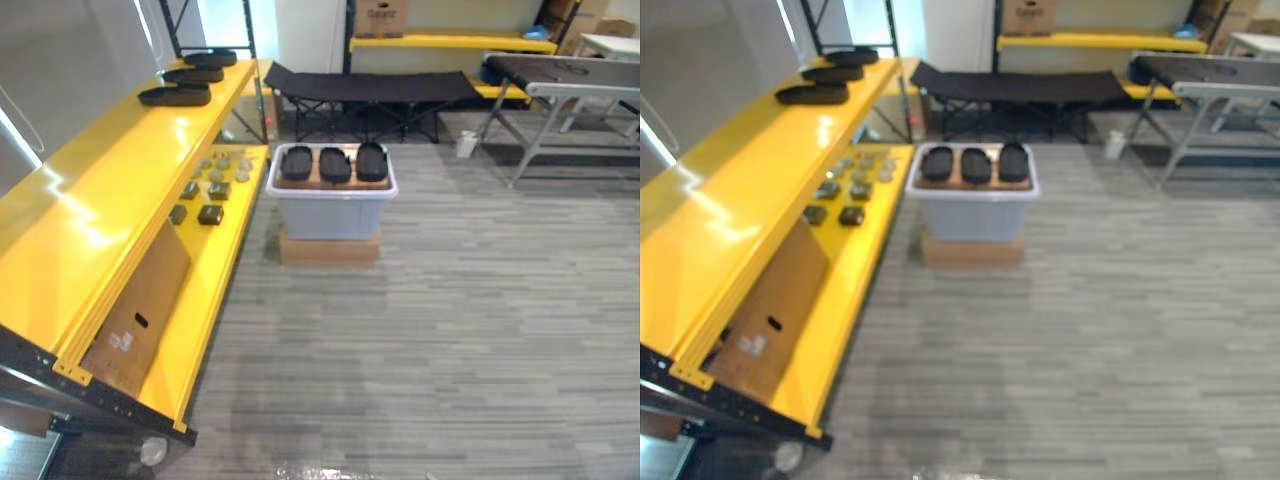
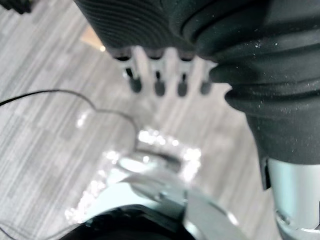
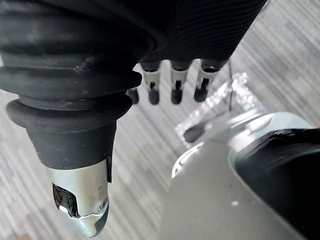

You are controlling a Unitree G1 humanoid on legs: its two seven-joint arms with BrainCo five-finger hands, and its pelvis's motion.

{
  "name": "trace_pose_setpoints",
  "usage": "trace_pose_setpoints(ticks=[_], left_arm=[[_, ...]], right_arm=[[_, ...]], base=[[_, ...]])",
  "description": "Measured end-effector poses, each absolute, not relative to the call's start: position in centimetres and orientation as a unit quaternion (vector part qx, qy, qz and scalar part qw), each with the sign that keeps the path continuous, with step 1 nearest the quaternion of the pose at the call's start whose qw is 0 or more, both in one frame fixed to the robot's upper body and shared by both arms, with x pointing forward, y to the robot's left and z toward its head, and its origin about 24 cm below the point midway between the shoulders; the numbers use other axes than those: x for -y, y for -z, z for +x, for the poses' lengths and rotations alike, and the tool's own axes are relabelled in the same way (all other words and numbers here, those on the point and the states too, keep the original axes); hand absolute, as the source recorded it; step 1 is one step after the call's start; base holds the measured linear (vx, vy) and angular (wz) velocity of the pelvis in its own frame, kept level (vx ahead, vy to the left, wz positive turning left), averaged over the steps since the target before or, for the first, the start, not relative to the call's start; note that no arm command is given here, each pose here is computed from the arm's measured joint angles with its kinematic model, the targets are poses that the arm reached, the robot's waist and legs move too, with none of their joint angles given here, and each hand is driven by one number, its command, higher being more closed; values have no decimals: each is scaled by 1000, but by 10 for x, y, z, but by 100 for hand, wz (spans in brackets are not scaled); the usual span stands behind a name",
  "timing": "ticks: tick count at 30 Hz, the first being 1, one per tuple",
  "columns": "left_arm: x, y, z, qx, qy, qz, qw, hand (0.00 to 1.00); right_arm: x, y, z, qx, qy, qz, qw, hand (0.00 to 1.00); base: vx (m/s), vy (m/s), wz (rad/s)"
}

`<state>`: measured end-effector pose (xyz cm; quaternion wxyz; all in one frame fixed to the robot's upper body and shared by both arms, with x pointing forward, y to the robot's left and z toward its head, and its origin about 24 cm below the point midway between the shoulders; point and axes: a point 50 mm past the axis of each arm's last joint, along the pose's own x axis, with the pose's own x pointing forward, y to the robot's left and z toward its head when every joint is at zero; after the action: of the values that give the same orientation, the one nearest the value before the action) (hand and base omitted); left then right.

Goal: Walk over and take plastic housings, then place them on the shelf

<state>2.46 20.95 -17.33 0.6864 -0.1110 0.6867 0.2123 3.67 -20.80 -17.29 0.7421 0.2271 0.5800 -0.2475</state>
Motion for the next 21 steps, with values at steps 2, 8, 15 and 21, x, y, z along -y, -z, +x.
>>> trace_pose_setpoints(ticks=[2,8,15,21], left_arm=[[-210,173,25,-686,-212,-111,687,0],[-210,173,28,-674,-219,-124,695,0],[-210,173,28,-668,-227,-141,694,0],[-212,173,31,-665,-225,-136,698,0]], right_arm=[[207,173,41,-576,246,229,745,0],[204,171,61,-562,235,237,756,0],[198,172,62,-571,217,276,742,0],[195,172,58,-573,215,277,741,0]], base=[[69,19,5],[24,8,4],[-31,2,1],[-78,-6,32]])
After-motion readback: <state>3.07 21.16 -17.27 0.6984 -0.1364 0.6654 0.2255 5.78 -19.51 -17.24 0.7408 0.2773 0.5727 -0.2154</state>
